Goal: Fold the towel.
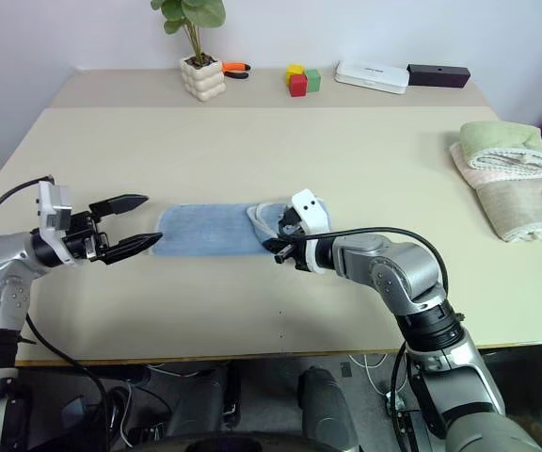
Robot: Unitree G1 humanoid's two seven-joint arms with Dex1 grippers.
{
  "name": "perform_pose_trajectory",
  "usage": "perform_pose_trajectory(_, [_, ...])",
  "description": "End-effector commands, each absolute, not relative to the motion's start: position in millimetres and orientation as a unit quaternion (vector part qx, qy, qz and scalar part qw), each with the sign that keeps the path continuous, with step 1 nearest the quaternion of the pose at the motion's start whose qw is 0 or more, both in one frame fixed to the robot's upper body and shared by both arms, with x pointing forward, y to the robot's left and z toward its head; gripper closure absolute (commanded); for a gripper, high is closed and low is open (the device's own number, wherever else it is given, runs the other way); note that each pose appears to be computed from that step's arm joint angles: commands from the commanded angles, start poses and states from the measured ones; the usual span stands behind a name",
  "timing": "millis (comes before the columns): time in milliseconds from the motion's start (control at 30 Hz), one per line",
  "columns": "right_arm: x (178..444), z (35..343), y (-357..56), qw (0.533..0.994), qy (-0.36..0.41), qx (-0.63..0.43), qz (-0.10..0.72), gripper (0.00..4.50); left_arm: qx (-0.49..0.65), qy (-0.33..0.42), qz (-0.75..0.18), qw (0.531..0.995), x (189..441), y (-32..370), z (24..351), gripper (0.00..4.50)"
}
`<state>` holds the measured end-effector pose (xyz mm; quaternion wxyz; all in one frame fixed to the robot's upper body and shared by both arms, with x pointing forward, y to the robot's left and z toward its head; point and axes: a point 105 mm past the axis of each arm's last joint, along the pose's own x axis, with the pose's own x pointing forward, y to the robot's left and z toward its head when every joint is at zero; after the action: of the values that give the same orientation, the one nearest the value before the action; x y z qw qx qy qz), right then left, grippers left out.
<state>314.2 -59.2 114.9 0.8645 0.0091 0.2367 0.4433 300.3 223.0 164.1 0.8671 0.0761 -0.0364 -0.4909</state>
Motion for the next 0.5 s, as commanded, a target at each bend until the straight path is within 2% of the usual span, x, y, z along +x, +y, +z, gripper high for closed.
perform_pose_trajectory(33, [320.6, 132.5, -55.3, 0.875, 0.199, 0.012, 0.442, 4.48, 0.085, -0.053, -0.491, 0.866, 298.9, 224.2, 173.7, 0.0])
perform_pose_trajectory(267, [323.8, 140.5, -43.3, 0.877, 0.183, 0.029, 0.443, 4.48, 0.082, -0.054, -0.497, 0.862, 300.2, 219.8, 173.6, 0.0])
perform_pose_trajectory(367, [326.5, 135.0, -46.0, 0.883, 0.188, 0.024, 0.43, 3.59, 0.083, -0.052, -0.497, 0.862, 300.2, 219.6, 172.3, 0.0])
perform_pose_trajectory(500, [323.1, 130.1, -46.2, 0.879, 0.195, 0.014, 0.435, 1.55, 0.083, -0.05, -0.496, 0.863, 299.8, 220.1, 171.8, 0.0])
